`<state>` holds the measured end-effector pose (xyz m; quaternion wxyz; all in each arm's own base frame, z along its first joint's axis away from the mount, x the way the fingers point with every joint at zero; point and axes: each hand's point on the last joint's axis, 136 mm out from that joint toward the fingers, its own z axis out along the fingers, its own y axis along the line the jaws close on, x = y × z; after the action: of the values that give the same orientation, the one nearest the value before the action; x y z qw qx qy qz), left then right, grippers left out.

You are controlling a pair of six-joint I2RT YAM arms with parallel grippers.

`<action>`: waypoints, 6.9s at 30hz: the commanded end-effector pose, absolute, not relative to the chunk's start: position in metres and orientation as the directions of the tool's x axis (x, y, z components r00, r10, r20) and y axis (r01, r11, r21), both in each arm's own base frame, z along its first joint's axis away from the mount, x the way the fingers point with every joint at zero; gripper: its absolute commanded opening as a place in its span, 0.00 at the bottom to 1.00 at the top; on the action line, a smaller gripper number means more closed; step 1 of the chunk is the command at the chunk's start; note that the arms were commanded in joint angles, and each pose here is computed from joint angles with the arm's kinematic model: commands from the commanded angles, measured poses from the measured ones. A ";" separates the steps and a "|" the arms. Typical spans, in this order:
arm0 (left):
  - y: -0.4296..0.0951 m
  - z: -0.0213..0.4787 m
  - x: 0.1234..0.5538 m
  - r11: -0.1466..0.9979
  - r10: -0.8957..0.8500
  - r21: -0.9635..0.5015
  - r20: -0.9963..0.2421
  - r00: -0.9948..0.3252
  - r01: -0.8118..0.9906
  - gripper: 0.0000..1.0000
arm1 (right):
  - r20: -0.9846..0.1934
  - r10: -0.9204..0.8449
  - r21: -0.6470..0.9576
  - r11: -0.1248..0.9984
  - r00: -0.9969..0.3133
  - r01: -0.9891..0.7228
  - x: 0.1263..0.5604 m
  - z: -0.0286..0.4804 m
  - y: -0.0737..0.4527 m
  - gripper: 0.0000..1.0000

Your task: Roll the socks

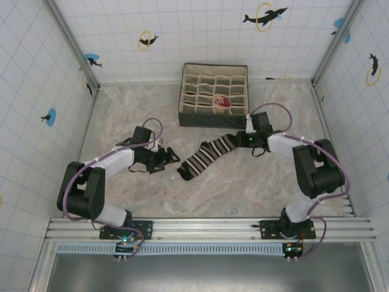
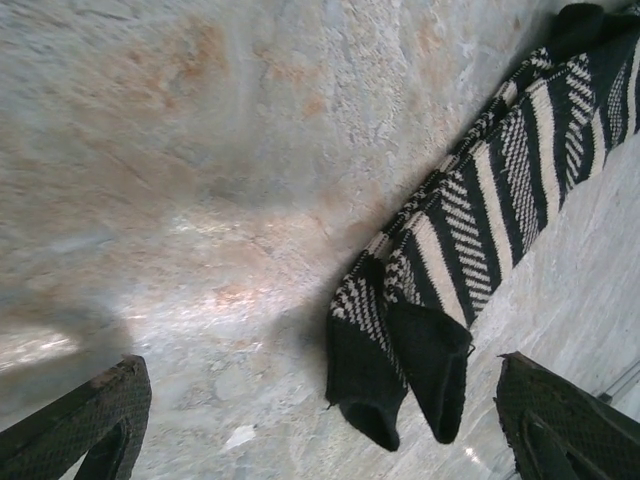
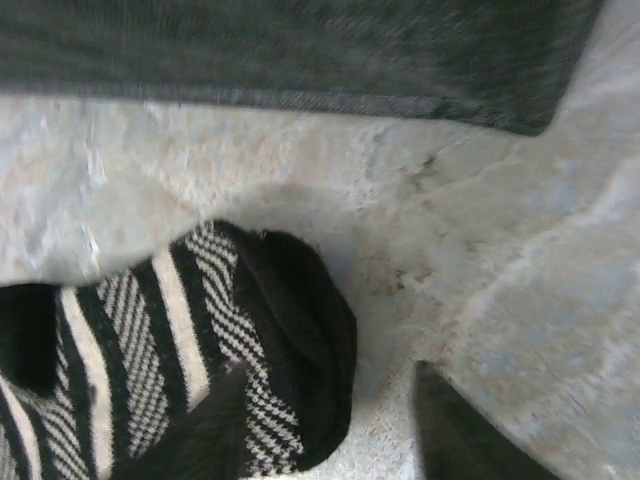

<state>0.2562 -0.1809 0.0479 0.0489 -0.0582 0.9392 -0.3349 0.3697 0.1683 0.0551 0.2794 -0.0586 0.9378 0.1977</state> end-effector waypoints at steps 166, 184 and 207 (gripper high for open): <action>-0.252 0.004 0.272 0.794 -0.167 -0.608 -0.213 -0.963 -0.003 0.31 | 0.033 0.274 0.903 0.405 -0.961 0.146 0.247 0.003 0.335 0.00; -0.250 0.021 0.275 0.845 -0.152 -0.533 -0.139 -0.979 -0.056 0.00 | -0.337 0.123 0.710 0.684 -0.933 -0.167 0.258 0.034 0.321 0.47; -0.257 0.041 0.261 0.865 -0.061 -0.499 0.002 -0.998 -0.054 0.00 | -0.684 -0.695 -0.463 0.650 -0.224 -0.602 0.228 0.068 0.352 0.73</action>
<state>0.2665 -0.2566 0.0395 0.0250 -0.0436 0.9640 -0.2612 0.2146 0.3498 0.0605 0.4321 -0.3834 0.8156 0.0328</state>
